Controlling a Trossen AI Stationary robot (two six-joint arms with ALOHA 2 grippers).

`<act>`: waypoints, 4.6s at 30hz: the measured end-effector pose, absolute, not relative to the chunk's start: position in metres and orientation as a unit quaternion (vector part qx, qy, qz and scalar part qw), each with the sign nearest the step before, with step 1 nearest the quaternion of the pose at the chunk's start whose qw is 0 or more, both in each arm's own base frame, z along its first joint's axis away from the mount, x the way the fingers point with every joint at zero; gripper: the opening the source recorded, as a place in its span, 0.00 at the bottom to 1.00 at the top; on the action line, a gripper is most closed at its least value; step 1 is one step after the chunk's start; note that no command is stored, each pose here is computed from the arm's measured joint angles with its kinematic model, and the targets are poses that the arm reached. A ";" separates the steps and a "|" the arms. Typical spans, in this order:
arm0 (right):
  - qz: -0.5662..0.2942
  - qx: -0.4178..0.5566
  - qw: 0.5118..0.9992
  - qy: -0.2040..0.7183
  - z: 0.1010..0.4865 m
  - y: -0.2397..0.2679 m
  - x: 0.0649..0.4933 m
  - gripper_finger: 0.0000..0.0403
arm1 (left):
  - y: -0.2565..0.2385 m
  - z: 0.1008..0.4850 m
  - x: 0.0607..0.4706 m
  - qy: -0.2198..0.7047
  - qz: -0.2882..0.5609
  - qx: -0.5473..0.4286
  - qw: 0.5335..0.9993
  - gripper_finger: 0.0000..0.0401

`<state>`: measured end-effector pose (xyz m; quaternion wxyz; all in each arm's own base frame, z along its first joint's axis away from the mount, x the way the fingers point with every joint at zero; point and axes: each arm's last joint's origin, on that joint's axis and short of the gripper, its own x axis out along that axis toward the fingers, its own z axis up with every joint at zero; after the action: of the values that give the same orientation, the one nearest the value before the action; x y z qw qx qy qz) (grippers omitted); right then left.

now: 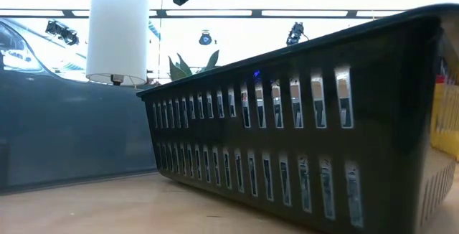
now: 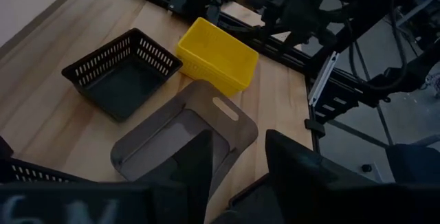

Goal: Stack baskets on shelf by color
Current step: Put the stacked yellow bins on the shelf

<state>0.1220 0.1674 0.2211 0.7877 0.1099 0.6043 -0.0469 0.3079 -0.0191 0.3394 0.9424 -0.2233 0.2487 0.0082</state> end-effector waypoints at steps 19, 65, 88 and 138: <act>-0.101 0.048 0.808 0.578 0.195 0.172 0.156 0.65 | -0.019 0.339 0.308 0.249 0.007 -0.220 0.943 0.35; -0.080 -0.052 0.773 0.628 0.308 0.124 0.147 0.03 | -0.019 0.340 0.308 0.246 0.004 -0.211 0.946 0.35; -0.085 -0.083 0.788 0.604 0.349 -0.003 0.117 0.03 | -0.019 0.341 0.309 0.235 0.013 -0.209 0.949 0.35; -0.166 -0.041 0.734 0.657 0.309 -0.087 0.103 0.31 | -0.019 0.342 0.309 0.230 0.027 -0.215 0.949 0.35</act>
<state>0.1030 -0.0866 0.3093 0.7342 -0.0408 0.6571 -0.1658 0.3093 -0.0188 0.3417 0.9487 -0.2155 0.2301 0.0265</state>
